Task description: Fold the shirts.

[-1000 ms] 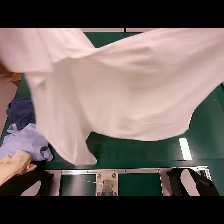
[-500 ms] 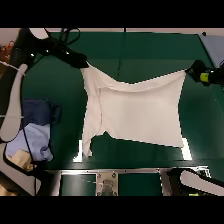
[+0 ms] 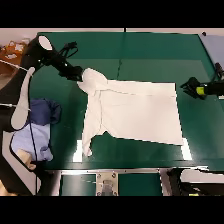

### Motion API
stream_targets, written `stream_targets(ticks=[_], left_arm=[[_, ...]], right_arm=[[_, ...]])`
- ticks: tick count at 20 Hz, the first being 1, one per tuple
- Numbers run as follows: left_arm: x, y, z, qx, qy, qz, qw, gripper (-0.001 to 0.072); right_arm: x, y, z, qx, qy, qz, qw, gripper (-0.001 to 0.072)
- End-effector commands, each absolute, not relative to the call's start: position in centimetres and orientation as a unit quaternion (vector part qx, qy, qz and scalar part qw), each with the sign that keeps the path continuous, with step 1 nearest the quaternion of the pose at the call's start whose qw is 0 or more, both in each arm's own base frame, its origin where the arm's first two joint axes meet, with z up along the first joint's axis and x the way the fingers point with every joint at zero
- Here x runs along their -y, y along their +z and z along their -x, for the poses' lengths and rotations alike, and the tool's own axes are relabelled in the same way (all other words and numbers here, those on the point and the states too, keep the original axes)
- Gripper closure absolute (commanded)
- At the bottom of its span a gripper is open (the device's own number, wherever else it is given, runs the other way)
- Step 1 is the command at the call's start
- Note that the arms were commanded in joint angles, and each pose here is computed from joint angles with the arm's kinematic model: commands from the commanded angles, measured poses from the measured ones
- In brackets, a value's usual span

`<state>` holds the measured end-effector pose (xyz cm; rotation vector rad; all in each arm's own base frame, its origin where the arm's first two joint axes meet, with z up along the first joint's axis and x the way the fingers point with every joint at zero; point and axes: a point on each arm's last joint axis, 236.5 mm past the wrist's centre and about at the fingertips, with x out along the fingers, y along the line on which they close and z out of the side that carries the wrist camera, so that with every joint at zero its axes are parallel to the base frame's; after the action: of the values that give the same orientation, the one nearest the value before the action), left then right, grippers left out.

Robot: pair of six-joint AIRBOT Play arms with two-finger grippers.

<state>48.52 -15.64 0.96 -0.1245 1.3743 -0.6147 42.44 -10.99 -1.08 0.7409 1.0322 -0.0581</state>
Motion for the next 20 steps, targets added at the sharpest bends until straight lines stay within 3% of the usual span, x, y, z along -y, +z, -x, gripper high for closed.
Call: stream_targets(ticks=[1, 3, 5, 8, 14, 17, 18, 19, 20], left_arm=[[13.8, 1.1, -46.9, -0.656, -0.269, 0.059, 0.703, 0.0684], [14.1, 1.5, -46.4, -0.658, -0.272, 0.061, 0.700, 0.0686], [14.4, 2.3, -45.2, -0.655, -0.279, 0.066, 0.699, 0.0685], [13.0, 2.6, -41.1, -0.657, -0.272, 0.044, 0.702, 0.0686], [11.5, 2.8, -31.8, -0.616, -0.245, 0.033, 0.748, 0.0685], [11.3, 2.4, -28.9, -0.620, -0.245, 0.034, 0.745, 0.0683], [11.4, 2.3, -28.1, -0.628, -0.249, 0.035, 0.737, 0.0683], [11.5, 2.3, -27.6, -0.634, -0.252, 0.037, 0.730, 0.0683], [11.5, 2.3, -27.5, -0.635, -0.253, 0.037, 0.729, 0.0682]], right_arm=[[12.6, -1.5, -35.4, -0.540, -0.037, -0.365, 0.757, 0.0427], [13.7, -3.0, -31.0, -0.561, -0.074, -0.373, 0.735, 0.0417], [14.3, -4.9, -26.2, -0.585, -0.109, -0.386, 0.705, 0.0272], [13.2, -8.2, -21.2, -0.610, -0.126, -0.426, 0.656, 0.0267], [7.8, -11.6, -20.2, -0.658, -0.069, -0.417, 0.623, 0.0267], [4.8, -12.8, -20.5, -0.697, -0.026, -0.387, 0.603, 0.0268], [3.9, -13.1, -20.5, -0.708, -0.011, -0.375, 0.598, 0.0278], [3.4, -13.2, -20.5, -0.715, 0.001, -0.365, 0.597, 0.0347], [3.1, -13.2, -20.6, -0.717, 0.011, -0.354, 0.601, 0.0499]])
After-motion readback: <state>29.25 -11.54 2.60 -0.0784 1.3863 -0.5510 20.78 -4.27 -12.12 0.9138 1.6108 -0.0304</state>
